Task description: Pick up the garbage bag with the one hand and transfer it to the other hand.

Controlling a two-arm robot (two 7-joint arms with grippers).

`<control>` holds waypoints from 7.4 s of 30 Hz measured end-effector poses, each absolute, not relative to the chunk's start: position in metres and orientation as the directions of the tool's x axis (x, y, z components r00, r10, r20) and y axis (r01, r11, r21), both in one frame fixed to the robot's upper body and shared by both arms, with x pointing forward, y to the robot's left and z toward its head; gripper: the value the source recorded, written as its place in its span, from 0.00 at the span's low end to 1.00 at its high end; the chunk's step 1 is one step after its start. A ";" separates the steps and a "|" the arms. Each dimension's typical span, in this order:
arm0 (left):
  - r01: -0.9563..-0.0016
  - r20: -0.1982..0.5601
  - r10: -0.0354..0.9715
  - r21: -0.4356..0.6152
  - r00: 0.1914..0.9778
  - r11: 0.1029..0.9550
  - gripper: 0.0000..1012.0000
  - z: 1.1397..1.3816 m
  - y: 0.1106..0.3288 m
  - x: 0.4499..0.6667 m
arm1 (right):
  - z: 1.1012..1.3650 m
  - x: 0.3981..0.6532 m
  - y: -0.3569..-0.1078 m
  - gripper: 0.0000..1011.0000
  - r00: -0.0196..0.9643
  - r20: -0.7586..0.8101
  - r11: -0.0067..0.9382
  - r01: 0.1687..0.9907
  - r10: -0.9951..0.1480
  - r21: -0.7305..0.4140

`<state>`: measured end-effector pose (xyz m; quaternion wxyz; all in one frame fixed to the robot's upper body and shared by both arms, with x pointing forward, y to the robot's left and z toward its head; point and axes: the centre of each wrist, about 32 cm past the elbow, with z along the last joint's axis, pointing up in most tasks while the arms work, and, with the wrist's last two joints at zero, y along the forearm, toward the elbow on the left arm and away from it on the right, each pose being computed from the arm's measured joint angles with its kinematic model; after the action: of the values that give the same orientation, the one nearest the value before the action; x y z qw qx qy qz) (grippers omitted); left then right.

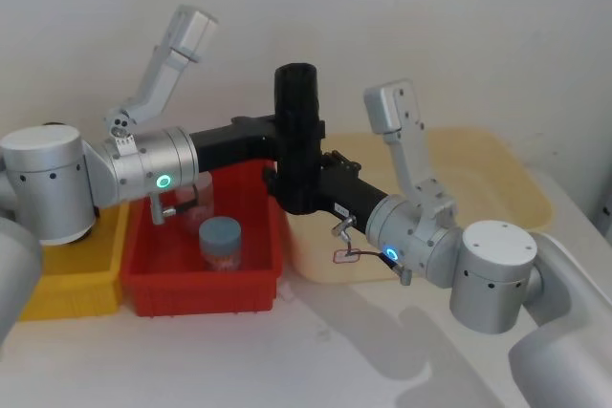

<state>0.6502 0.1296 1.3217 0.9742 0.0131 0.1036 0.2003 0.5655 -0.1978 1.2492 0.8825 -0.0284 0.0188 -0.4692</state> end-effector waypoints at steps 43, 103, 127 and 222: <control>-0.371 -0.182 0.380 0.082 0.907 0.925 0.86 1.322 0.130 0.650 | 1.247 0.573 -0.197 0.56 0.495 -0.003 0.495 0.868 -0.869 -0.048; -0.852 -0.116 0.845 -0.017 0.522 0.524 0.99 1.297 0.212 0.584 | 1.254 0.587 -0.244 0.99 0.396 0.004 0.395 0.917 -0.918 -0.045; -0.873 -0.123 0.866 -0.019 0.485 0.487 0.99 1.291 0.217 0.580 | 1.287 0.567 -0.231 0.99 0.604 0.064 0.607 0.792 -0.795 0.062; -0.876 -0.125 0.869 -0.018 0.479 0.481 0.99 1.290 0.217 0.579 | 1.244 0.620 -0.163 0.83 0.809 0.169 0.727 0.583 -0.563 -0.363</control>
<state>0.5793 0.2170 1.2902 0.8591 -0.0399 0.0494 0.5078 0.6203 -0.1627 1.2443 0.9289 -0.2035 -0.0236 -0.3084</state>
